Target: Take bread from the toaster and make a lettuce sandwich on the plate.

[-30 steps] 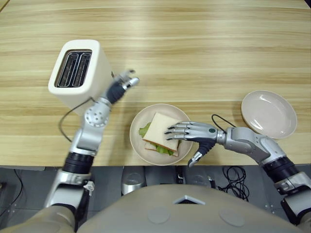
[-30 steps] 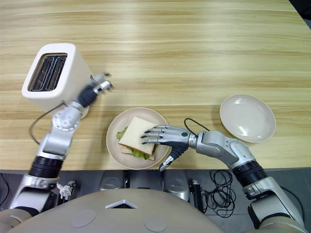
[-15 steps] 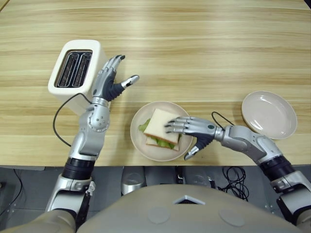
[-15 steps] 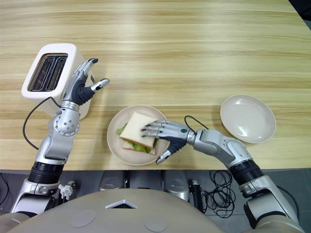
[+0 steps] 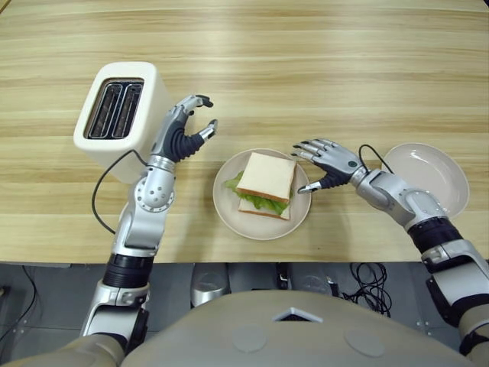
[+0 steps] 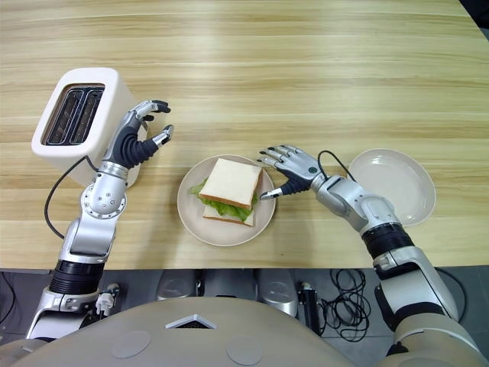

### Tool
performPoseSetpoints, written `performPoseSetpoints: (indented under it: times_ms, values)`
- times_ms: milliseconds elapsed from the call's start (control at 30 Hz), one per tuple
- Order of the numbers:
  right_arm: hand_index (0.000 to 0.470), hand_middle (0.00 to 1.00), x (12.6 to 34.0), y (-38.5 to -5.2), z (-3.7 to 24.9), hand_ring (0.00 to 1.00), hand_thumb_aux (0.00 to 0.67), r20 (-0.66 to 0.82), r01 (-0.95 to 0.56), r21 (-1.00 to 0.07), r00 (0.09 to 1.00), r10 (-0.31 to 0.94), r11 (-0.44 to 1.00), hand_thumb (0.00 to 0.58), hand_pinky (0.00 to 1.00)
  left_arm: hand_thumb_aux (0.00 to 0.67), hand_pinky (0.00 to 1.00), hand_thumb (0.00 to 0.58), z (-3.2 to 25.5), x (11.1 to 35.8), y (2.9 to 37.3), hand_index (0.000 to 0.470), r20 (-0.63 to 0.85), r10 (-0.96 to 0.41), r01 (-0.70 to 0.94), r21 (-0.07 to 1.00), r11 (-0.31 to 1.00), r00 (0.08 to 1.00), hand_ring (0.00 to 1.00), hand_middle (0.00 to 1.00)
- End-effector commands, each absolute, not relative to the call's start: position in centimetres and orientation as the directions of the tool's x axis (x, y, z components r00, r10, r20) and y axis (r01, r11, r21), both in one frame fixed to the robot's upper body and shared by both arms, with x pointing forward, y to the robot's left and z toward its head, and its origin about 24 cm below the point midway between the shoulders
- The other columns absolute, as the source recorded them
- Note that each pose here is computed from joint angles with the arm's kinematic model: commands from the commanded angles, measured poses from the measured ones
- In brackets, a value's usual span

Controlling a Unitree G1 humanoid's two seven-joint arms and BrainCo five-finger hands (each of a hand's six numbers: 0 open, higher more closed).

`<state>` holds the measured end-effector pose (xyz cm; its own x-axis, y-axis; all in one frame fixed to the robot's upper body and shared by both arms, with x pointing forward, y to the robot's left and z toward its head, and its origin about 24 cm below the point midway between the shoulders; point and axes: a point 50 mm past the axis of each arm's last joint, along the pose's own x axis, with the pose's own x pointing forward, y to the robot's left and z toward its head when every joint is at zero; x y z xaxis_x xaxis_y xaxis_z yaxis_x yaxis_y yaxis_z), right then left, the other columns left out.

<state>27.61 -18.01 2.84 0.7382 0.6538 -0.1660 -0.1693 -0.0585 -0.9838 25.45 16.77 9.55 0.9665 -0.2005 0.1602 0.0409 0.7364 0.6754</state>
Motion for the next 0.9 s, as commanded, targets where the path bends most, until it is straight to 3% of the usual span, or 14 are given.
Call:
performPoseSetpoints:
  times_ms: [33, 67, 100, 133, 167, 333, 433, 500, 567, 633, 800, 900]
  values:
    - [0.000, 0.00, 28.0, -17.8, 5.8, 0.00, 0.000, 0.085, -0.065, -0.977, 0.750, 0.656, 0.201, 0.000, 0.00, 0.628, 0.69, 0.578, 9.1, 25.2, 17.0, 0.431, 0.131, -0.207, 0.069, 0.664, 0.744, 0.970, 0.69, 0.69]
    - [0.000, 0.00, 28.1, -18.0, 6.7, 0.00, 0.000, 0.155, -0.043, -0.959, 0.752, 0.641, 0.281, 0.000, 0.00, 0.670, 1.00, 0.580, 9.2, 25.0, 17.0, 0.460, 0.134, -0.211, 0.072, 0.659, 0.749, 0.968, 1.00, 1.00]
    - [0.222, 0.00, 28.1, -18.2, 7.5, 0.00, 0.323, 0.216, -0.029, -0.933, 0.753, 0.622, 0.358, 0.425, 0.00, 0.670, 1.00, 0.580, 9.3, 24.9, 17.1, 0.460, 0.133, -0.220, 0.082, 0.652, 0.753, 0.966, 1.00, 1.00]
    - [0.361, 0.23, 28.2, -18.6, 8.3, 0.23, 0.525, 0.277, -0.017, -0.896, 0.761, 0.587, 0.444, 0.553, 0.23, 0.670, 1.00, 0.580, 9.4, 24.7, 17.2, 0.460, 0.133, -0.229, 0.091, 0.645, 0.759, 0.964, 1.00, 1.00]
    - [0.460, 1.00, 28.2, -19.1, 8.8, 1.00, 0.670, 0.312, -0.021, -0.858, 0.771, 0.555, 0.512, 0.580, 1.00, 0.670, 1.00, 0.580, 9.6, 24.5, 17.3, 0.460, 0.136, -0.238, 0.099, 0.638, 0.764, 0.962, 1.00, 1.00]
    - [0.460, 1.00, 28.3, -21.7, 8.9, 1.00, 0.670, 0.328, -0.100, -0.680, 0.844, 0.424, 0.726, 0.580, 1.00, 0.670, 1.00, 0.580, 9.7, 23.3, 17.6, 0.460, 0.102, -0.320, 0.212, 0.559, 0.801, 0.942, 1.00, 1.00]
    - [0.460, 1.00, 27.7, -22.5, 7.9, 1.00, 0.670, 0.218, -0.283, -0.556, 0.858, 0.465, 0.781, 0.580, 1.00, 0.670, 1.00, 0.580, 9.0, 22.1, 17.7, 0.460, 0.037, -0.409, 0.328, 0.534, 0.780, 0.912, 1.00, 1.00]
    - [0.460, 1.00, 26.3, -22.3, 6.3, 1.00, 0.670, 0.068, -0.489, -0.504, 0.800, 0.597, 0.712, 0.580, 1.00, 0.670, 1.00, 0.580, 8.0, 21.0, 17.5, 0.460, -0.041, -0.488, 0.430, 0.540, 0.724, 0.872, 1.00, 1.00]
    - [0.460, 1.00, 24.0, -22.0, 4.6, 1.00, 0.670, -0.111, -0.709, -0.427, 0.657, 0.745, 0.562, 0.580, 1.00, 0.670, 1.00, 0.580, 6.8, 19.5, 17.4, 0.460, -0.134, -0.560, 0.537, 0.530, 0.657, 0.818, 1.00, 1.00]
    - [0.460, 1.00, 22.0, -22.2, 3.6, 1.00, 0.670, -0.243, -0.837, -0.338, 0.519, 0.819, 0.430, 0.580, 1.00, 0.670, 1.00, 0.580, 5.5, 18.0, 17.7, 0.460, -0.235, -0.597, 0.621, 0.507, 0.598, 0.767, 1.00, 1.00]
    - [0.460, 1.00, 19.8, -24.0, 1.9, 1.00, 0.670, -0.492, -0.917, -0.303, 0.385, 0.781, 0.261, 0.580, 1.00, 0.670, 1.00, 0.580, 2.3, 15.7, 19.1, 0.460, -0.442, -0.550, 0.705, 0.486, 0.517, 0.709, 1.00, 1.00]
    - [0.460, 1.00, 19.8, -24.8, 1.1, 1.00, 0.670, -0.584, -0.916, -0.343, 0.382, 0.716, 0.209, 0.580, 1.00, 0.670, 1.00, 0.580, 0.9, 15.1, 20.6, 0.460, -0.519, -0.466, 0.698, 0.538, 0.472, 0.716, 1.00, 1.00]
